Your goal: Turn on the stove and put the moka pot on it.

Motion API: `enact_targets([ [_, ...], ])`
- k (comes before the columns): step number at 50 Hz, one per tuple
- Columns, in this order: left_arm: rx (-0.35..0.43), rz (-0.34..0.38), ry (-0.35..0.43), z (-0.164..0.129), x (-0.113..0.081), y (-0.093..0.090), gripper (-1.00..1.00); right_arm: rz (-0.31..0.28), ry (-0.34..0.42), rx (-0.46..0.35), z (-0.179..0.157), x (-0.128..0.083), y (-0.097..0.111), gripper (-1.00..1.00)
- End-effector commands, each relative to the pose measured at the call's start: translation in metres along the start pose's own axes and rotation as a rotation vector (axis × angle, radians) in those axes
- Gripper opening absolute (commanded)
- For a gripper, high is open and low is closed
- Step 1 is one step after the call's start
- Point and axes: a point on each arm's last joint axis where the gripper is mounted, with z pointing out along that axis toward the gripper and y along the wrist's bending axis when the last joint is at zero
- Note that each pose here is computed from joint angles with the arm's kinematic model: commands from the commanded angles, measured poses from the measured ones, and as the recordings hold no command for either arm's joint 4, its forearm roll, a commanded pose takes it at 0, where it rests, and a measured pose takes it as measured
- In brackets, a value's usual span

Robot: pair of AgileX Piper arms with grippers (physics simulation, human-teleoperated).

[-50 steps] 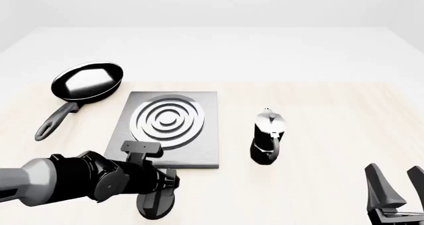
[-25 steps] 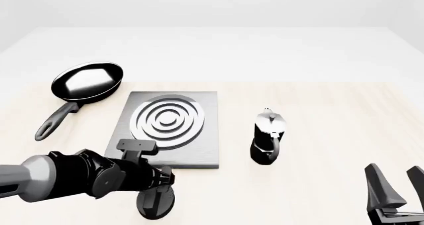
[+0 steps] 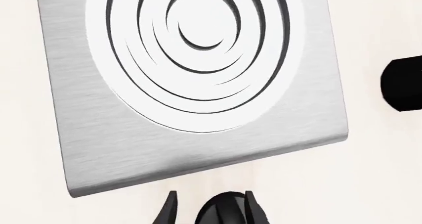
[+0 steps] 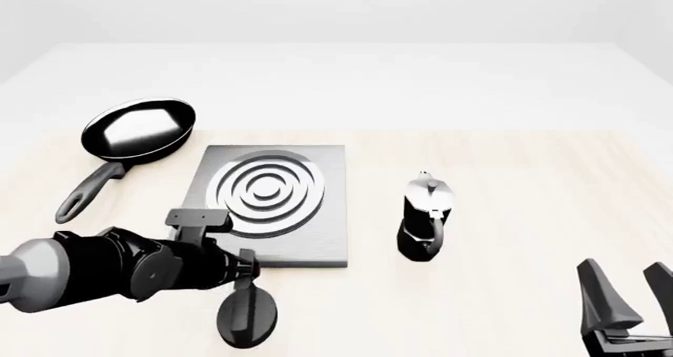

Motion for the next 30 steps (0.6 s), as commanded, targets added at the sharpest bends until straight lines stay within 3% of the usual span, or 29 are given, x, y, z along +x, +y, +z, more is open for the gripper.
enact_targets([
  [1,-0.009,-0.017,-0.003,-0.002,0.002,0.005,1.00,-0.005,0.005,-0.002,0.002,0.000,0.000,1.00],
  [13,-0.024,-0.047,0.012,-0.001,0.015,0.014,1.00,-0.004,0.005,0.001,0.001,0.000,0.000,1.00],
  [26,-0.024,-0.068,-0.013,-0.015,0.013,0.017,1.00,-0.010,0.008,0.003,0.002,0.000,0.000,1.00],
  [30,-0.043,-0.059,-0.063,-0.025,0.004,0.027,1.00,-0.013,0.005,0.007,0.002,0.000,0.000,1.00],
])
